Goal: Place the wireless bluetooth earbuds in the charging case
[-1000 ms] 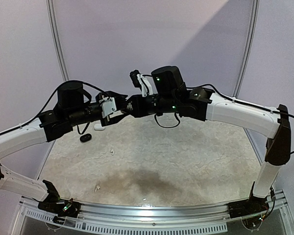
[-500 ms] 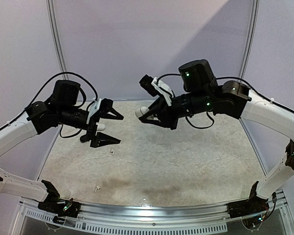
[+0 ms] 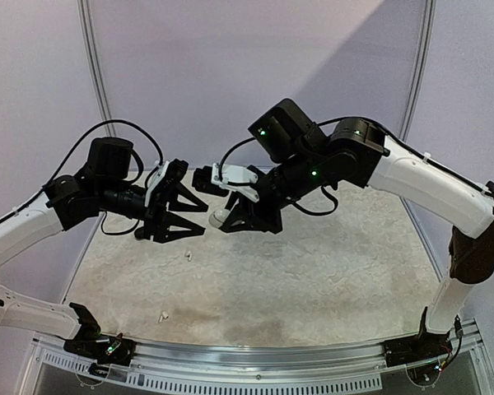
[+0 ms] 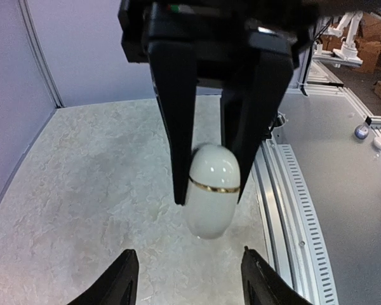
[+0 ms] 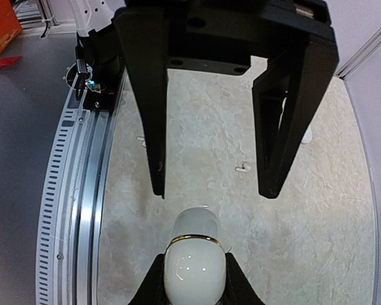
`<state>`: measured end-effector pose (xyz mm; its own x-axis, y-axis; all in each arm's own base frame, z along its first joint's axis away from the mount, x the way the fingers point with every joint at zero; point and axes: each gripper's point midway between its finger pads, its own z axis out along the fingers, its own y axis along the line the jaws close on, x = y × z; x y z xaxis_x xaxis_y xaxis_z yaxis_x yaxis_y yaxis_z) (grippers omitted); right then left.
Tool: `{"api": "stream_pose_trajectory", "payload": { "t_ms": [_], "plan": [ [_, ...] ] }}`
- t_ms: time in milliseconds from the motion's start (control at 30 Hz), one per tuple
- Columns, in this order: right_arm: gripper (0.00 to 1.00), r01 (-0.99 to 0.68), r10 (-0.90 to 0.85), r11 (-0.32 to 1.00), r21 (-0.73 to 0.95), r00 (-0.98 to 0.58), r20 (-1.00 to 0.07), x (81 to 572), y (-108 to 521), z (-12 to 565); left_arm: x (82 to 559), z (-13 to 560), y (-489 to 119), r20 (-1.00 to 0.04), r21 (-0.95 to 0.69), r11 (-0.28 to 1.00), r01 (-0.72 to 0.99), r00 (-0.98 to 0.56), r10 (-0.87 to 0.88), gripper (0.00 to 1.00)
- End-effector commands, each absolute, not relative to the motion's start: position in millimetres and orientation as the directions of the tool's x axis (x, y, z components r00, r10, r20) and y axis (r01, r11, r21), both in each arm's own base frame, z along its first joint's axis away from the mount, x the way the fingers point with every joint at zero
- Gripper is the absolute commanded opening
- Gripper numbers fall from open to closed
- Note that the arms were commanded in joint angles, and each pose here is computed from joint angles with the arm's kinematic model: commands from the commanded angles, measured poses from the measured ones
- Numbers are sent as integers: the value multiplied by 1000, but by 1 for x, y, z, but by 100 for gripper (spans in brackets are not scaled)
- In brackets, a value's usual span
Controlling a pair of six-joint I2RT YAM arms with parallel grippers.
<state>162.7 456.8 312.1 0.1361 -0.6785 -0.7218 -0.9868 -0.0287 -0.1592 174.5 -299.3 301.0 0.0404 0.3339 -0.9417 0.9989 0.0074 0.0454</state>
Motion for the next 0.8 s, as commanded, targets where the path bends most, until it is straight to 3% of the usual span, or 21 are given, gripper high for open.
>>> {"api": "stream_pose_trajectory", "payload": {
  "t_ms": [0,233,367,667,767],
  "plan": [
    [0,-979,-675,-39,-199,172,-717,162,457,320,171,316,-306,-966,29,-2,1000,28,259,55],
    [0,-980,-665,-26,-195,163,-729,164,462,320,163,312,-314,-966,-5,-42,999,6,258,45],
    [0,-981,-649,-27,-194,165,-743,164,467,323,162,314,-318,-967,5,-51,999,17,252,35],
    [0,-980,-629,-28,-199,172,-758,164,471,328,158,308,-320,-963,2,-71,997,21,269,30],
    [0,-980,-627,-30,-196,171,-760,164,472,327,157,310,-320,-965,5,-76,997,25,262,16]
  ]
}}
